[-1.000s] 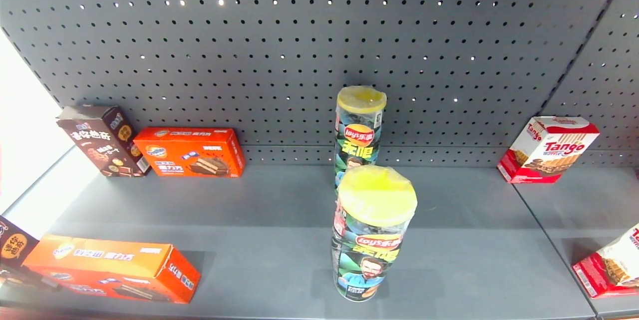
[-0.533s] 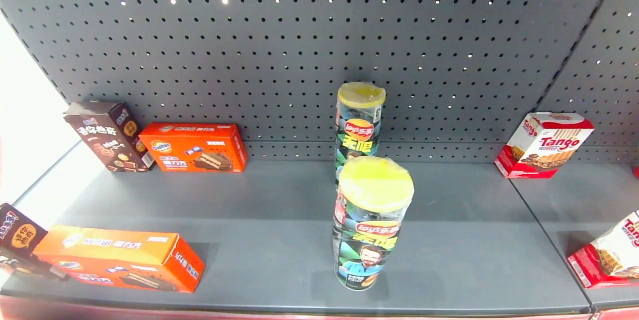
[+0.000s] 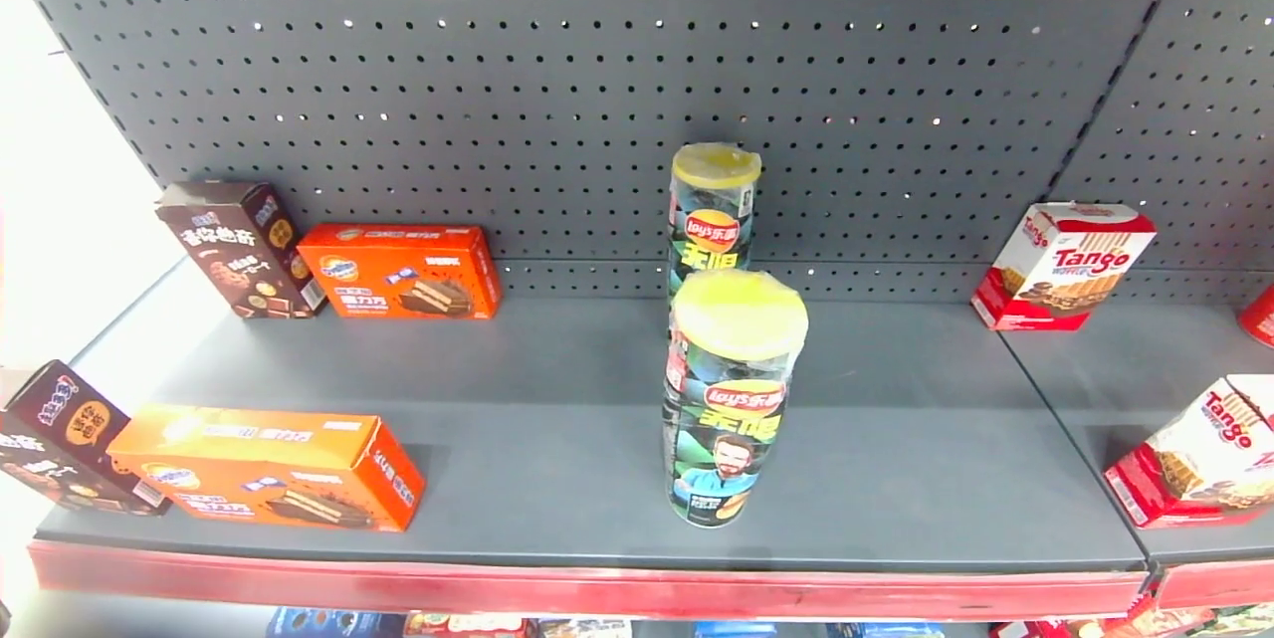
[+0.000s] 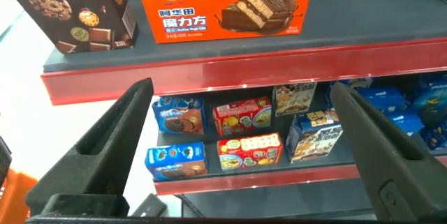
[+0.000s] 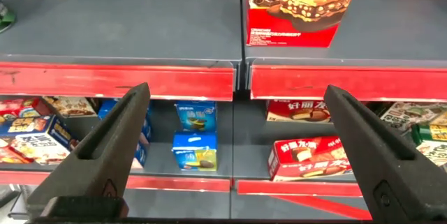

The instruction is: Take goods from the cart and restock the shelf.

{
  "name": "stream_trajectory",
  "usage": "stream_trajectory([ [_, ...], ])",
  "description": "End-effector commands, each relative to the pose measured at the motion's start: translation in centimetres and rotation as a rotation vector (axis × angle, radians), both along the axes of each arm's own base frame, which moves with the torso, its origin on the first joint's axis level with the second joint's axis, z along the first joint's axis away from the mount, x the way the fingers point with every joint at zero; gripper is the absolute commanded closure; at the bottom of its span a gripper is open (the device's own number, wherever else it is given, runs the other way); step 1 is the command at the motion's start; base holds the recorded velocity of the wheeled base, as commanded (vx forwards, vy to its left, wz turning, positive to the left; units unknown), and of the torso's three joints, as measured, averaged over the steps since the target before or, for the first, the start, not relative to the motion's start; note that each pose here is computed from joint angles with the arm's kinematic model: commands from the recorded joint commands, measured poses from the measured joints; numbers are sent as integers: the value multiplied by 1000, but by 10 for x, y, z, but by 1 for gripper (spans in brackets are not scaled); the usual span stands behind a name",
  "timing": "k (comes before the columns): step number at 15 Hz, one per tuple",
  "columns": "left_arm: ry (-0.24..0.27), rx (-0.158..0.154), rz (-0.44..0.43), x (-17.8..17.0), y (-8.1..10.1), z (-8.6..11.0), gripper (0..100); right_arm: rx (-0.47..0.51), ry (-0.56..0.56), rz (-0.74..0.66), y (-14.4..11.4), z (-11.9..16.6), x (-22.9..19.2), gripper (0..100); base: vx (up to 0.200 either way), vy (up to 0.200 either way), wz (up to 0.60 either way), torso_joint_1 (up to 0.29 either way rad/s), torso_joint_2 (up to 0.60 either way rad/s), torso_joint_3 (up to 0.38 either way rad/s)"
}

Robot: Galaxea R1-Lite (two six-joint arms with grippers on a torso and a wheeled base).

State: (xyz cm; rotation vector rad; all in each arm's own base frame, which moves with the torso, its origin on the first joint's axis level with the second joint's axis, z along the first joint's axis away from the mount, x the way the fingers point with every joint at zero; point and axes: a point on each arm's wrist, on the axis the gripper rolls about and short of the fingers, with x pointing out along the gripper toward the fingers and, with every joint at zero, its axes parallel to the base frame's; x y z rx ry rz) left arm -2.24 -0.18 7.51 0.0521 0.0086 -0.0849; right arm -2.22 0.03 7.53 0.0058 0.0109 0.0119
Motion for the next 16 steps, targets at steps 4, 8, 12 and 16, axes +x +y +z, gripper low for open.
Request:
stream_trajectory([
  [4, 2, -3, 2, 0, 0, 0, 0, 0, 1, 0, 0, 0, 0, 0, 0, 0, 0, 0, 0, 0],
  [8, 0, -3, 2, 0, 0, 0, 0, 0, 1, 0, 0, 0, 0, 0, 0, 0, 0, 0, 0, 0],
  [12, -1, -2, 3, 0, 0, 0, 0, 0, 1, 0, 0, 0, 0, 0, 0, 0, 0, 0, 0, 0],
  [16, -1, -5, 5, 0, 0, 0, 0, 0, 1, 0, 0, 0, 0, 0, 0, 0, 0, 0, 0, 0],
])
